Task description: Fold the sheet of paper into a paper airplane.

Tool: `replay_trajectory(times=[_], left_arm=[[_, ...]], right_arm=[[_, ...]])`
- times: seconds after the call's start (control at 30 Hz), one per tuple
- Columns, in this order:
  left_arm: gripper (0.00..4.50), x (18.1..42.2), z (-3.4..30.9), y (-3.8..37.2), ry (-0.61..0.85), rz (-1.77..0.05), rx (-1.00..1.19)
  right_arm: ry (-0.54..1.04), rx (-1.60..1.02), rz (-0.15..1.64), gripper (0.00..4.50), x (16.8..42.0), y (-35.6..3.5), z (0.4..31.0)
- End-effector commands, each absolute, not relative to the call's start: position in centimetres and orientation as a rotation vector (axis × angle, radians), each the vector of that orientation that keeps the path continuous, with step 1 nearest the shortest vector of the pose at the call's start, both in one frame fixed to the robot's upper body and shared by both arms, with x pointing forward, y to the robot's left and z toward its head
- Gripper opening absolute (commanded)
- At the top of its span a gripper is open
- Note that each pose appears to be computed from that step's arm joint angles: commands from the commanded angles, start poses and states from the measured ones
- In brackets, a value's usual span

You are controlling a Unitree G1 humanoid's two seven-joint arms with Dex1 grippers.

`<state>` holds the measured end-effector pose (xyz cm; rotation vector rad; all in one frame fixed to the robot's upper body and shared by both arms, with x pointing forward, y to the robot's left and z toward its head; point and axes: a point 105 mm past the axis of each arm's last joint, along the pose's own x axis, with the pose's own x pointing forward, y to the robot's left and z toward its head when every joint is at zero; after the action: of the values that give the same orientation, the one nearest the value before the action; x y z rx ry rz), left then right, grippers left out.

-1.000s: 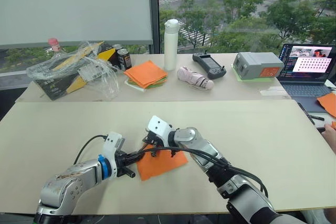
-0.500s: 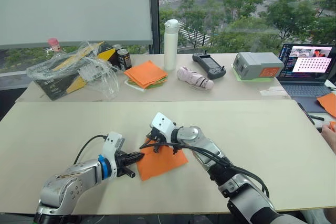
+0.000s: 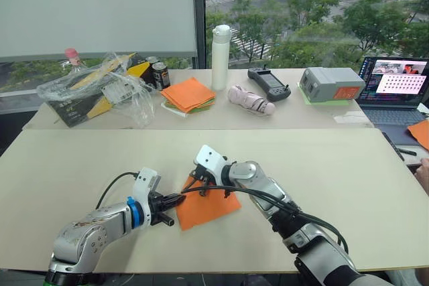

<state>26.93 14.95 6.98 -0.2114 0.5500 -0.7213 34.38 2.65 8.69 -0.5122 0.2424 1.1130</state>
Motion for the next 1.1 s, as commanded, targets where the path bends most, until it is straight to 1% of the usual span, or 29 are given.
replay_trajectory(times=[0.03,0.23,0.43,0.6,0.73,0.9,1.1], left_arm=[[0.02,26.5,5.5,15.4,0.620,-0.690,-0.214],[0.02,26.5,5.6,15.3,0.620,-0.692,-0.214],[0.02,26.4,5.5,15.3,0.623,-0.691,-0.214],[0.02,26.3,5.5,15.4,0.624,-0.689,-0.214],[0.02,26.3,5.5,15.4,0.623,-0.690,-0.214],[0.02,26.3,5.6,15.3,0.623,-0.691,-0.214],[0.02,26.3,5.5,15.3,0.624,-0.690,-0.216]], right_arm=[[0.352,-0.534,1.134,0.00,33.4,2.0,6.1],[0.340,-0.521,1.150,0.00,33.1,2.6,6.4],[0.356,-0.513,1.045,0.00,34.7,1.8,6.4],[0.362,-0.513,1.000,0.00,35.4,1.1,6.3],[0.368,-0.521,0.993,0.00,35.5,1.1,6.2],[0.384,-0.528,1.028,0.00,34.9,1.2,5.9],[0.403,-0.535,1.135,0.00,33.0,1.9,5.3]])
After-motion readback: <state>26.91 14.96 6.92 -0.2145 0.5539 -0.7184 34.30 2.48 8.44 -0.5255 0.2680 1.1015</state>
